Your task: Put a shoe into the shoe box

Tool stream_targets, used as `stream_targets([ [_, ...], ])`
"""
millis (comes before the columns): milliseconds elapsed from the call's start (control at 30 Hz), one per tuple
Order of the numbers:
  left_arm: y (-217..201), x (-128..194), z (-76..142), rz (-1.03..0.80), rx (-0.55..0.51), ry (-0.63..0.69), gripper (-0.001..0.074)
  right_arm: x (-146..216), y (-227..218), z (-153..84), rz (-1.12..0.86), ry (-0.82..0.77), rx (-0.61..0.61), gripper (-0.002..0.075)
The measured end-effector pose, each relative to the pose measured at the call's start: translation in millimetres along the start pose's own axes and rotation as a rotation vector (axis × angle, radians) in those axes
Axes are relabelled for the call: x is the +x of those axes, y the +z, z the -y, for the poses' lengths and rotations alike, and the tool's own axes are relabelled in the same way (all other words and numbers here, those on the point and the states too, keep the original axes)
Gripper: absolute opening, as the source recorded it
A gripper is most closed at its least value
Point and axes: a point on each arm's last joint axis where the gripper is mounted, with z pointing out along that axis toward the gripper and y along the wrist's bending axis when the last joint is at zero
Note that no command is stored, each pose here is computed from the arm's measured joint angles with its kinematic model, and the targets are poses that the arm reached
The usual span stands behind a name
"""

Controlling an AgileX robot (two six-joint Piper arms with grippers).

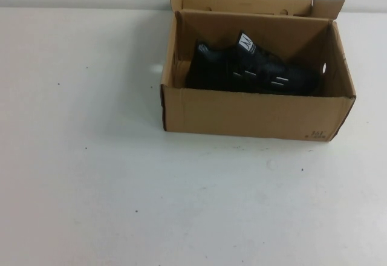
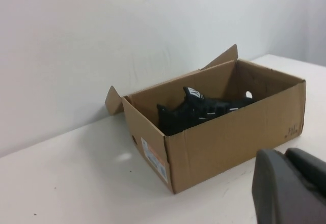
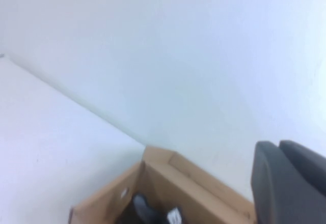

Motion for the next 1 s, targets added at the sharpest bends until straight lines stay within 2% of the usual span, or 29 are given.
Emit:
stream_targets([
  [100,0,-1,0,0.008,-0.001,-0.023,-0.0001,37,-17,-15,-0.011,-0.004,0.014,-0.0015],
  [267,0,-1,0,0.016,0.006,-0.063,-0.0001,121,-36,-39,-0.03,0.041,0.069,-0.0015],
  [500,0,1,3,-0.012,0.031,-0.076,-0.0001,225,-54,-63,0.104,0.135,0.197,-0.0015],
  [733,0,5,7,-0.064,0.079,-0.082,-0.0001,274,-63,-72,0.222,0.188,0.279,-0.0015],
  [1000,-1,7,9,-0.082,0.094,-0.084,-0.0001,304,-54,-78,0.131,0.211,0.246,-0.0015],
])
